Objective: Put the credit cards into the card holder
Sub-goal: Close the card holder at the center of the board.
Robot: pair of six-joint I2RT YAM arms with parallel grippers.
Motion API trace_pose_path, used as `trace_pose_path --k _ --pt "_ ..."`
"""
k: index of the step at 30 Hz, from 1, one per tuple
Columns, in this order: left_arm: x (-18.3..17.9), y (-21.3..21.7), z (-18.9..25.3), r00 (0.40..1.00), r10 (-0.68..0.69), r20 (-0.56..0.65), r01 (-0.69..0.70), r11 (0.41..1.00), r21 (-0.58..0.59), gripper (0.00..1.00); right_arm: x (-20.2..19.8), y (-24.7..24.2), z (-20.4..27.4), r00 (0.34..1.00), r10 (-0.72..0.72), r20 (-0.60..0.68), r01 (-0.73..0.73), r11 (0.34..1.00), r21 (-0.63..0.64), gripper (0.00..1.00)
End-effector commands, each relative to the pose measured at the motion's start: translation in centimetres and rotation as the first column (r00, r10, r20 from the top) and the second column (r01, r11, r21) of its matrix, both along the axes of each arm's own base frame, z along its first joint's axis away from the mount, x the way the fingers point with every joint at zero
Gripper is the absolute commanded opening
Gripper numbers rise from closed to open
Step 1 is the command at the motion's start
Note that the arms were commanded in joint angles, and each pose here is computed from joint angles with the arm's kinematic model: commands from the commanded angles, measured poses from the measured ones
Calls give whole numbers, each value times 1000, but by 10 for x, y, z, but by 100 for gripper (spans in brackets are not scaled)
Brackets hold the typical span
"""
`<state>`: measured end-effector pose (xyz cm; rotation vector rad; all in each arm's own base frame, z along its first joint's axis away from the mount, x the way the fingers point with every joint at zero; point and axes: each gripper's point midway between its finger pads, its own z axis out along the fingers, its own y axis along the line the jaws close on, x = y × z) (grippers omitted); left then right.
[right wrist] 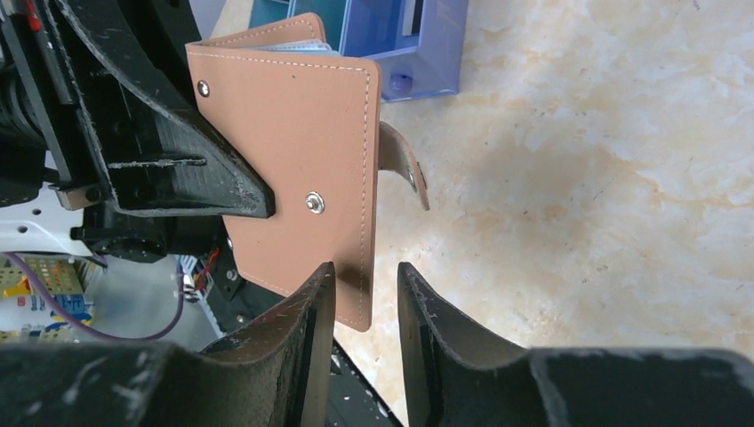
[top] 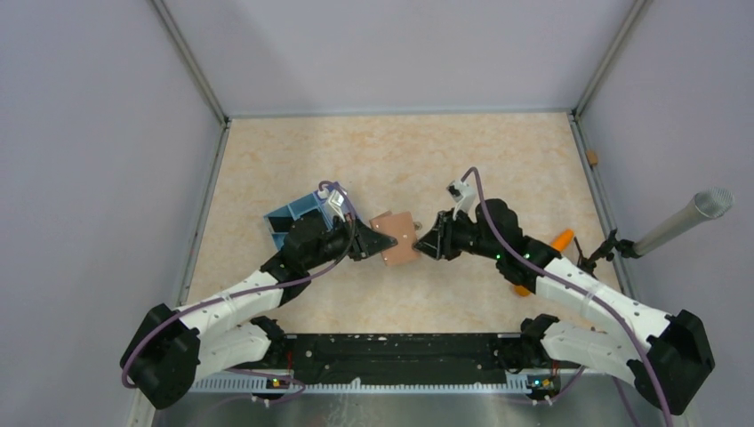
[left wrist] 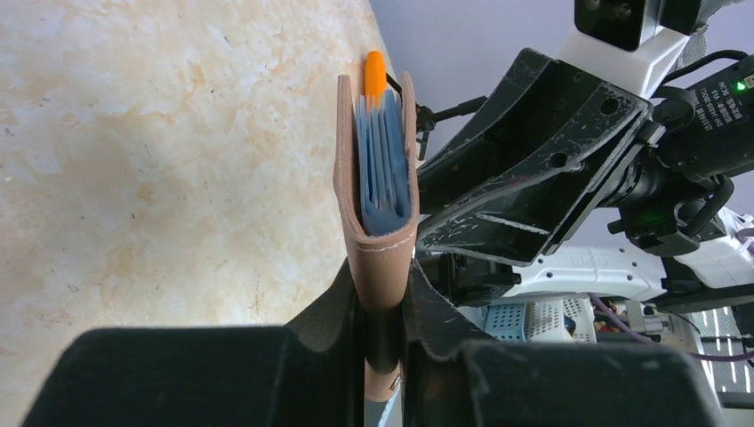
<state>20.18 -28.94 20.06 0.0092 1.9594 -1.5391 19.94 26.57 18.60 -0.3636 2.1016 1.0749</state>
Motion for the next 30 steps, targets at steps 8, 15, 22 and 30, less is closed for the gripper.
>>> trace_pose_path --k 8,15,22,30 --pt "-1 -12 23 996 -68 49 70 997 -36 17 3 35 32 992 90 91 -93 995 29 29" --pt "-3 -16 17 995 -100 29 101 994 -31 38 -3 49 27 985 143 95 -144 990 5 24" --pt "-7 -17 12 991 -129 32 129 992 -9 30 0 48 23 987 133 94 -131 991 -27 24" --pt "-17 -14 8 977 -182 115 178 983 41 7 1 13 43 990 72 124 -69 997 -28 56"
